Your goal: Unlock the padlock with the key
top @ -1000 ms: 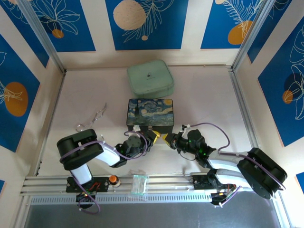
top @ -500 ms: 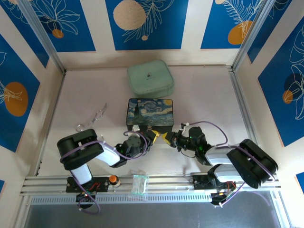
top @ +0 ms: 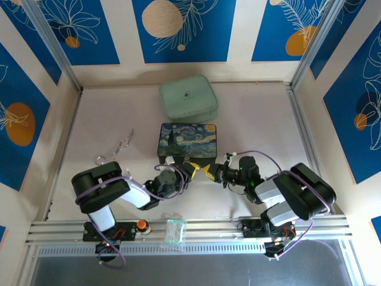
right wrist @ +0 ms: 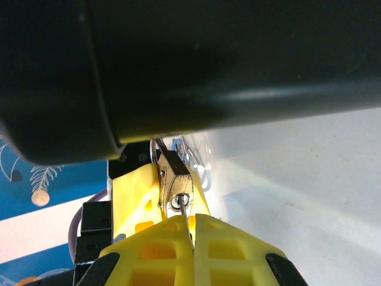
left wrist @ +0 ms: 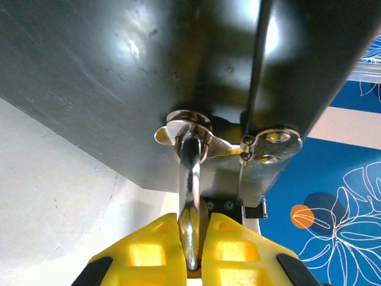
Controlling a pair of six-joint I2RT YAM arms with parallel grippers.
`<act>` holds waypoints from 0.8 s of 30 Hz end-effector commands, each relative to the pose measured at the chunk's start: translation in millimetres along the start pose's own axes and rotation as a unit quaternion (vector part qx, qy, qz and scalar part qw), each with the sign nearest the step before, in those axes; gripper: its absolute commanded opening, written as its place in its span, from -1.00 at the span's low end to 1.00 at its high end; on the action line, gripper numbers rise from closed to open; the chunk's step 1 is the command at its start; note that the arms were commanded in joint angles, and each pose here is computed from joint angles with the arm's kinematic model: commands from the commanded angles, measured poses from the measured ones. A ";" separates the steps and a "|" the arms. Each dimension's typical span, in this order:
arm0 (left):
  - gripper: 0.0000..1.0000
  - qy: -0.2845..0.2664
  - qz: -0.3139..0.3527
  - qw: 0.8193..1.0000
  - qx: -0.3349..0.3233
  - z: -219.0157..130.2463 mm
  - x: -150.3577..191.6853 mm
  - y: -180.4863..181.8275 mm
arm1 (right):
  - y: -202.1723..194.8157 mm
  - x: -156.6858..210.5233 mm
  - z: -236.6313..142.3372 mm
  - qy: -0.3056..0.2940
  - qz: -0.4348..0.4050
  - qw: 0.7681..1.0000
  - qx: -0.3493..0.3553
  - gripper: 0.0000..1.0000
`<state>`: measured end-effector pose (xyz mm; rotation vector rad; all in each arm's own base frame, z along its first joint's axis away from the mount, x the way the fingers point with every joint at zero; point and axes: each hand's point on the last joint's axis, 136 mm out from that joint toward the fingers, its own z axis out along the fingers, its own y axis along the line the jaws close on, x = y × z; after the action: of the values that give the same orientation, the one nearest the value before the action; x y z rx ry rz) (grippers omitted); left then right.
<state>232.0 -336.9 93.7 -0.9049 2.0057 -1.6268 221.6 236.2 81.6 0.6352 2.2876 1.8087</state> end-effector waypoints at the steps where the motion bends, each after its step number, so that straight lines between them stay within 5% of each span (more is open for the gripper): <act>1: -1.00 0.132 -0.025 0.980 0.143 -17.7 61.7 -84.7 | 11.4 -10.2 5.6 0.013 0.000 1.000 -0.021 -1.00; 24: -1.00 0.137 -0.024 0.979 0.150 -16.2 63.7 -87.9 | 6.7 -4.6 7.6 0.091 -0.022 0.995 -0.025 -1.00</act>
<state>232.5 -336.3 96.8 -0.9051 1.9898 -1.6392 225.7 237.8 83.4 0.4620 2.3435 2.0092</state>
